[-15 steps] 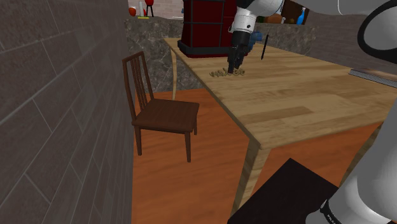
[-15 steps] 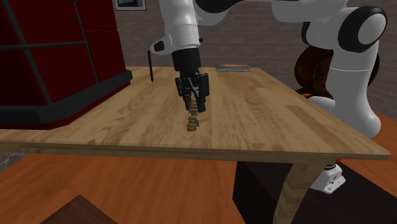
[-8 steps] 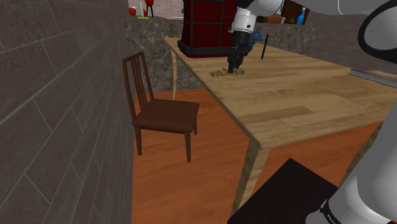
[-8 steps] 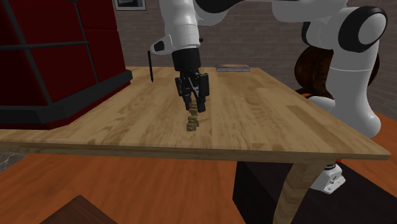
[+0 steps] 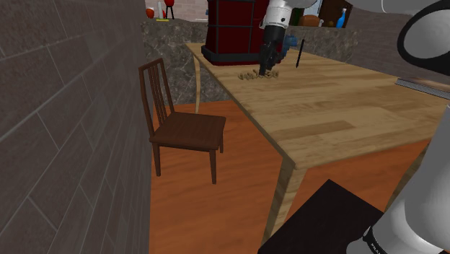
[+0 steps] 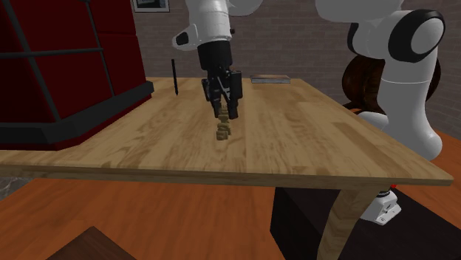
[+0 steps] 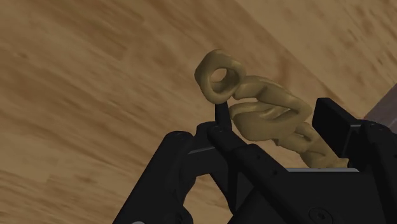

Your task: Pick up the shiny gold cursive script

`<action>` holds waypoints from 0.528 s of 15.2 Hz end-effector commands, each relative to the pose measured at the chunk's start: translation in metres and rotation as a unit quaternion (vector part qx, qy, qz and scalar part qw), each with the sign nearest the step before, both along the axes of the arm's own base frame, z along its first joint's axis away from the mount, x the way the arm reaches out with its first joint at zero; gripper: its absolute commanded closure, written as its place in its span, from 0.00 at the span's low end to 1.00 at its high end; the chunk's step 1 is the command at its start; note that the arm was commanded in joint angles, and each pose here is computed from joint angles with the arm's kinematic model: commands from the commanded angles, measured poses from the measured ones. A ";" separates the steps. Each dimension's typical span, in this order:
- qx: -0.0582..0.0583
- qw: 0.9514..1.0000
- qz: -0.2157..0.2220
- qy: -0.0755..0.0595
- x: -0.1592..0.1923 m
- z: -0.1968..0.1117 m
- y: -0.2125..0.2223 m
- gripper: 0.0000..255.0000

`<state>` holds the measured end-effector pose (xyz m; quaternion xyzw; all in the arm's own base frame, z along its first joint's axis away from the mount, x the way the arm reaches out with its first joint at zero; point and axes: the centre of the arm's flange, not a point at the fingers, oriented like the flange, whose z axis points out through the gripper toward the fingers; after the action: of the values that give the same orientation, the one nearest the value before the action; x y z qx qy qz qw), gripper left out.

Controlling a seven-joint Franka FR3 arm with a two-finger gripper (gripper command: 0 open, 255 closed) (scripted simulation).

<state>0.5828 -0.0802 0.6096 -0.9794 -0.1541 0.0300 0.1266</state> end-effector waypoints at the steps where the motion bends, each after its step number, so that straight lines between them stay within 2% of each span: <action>1: 0.000 1.000 0.000 0.000 -0.002 0.011 0.000 1.00; 8: 0.000 1.000 0.000 0.000 -0.002 0.048 0.000 1.00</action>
<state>0.5808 -0.0802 0.6520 -0.9795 -0.1541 0.0301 0.1265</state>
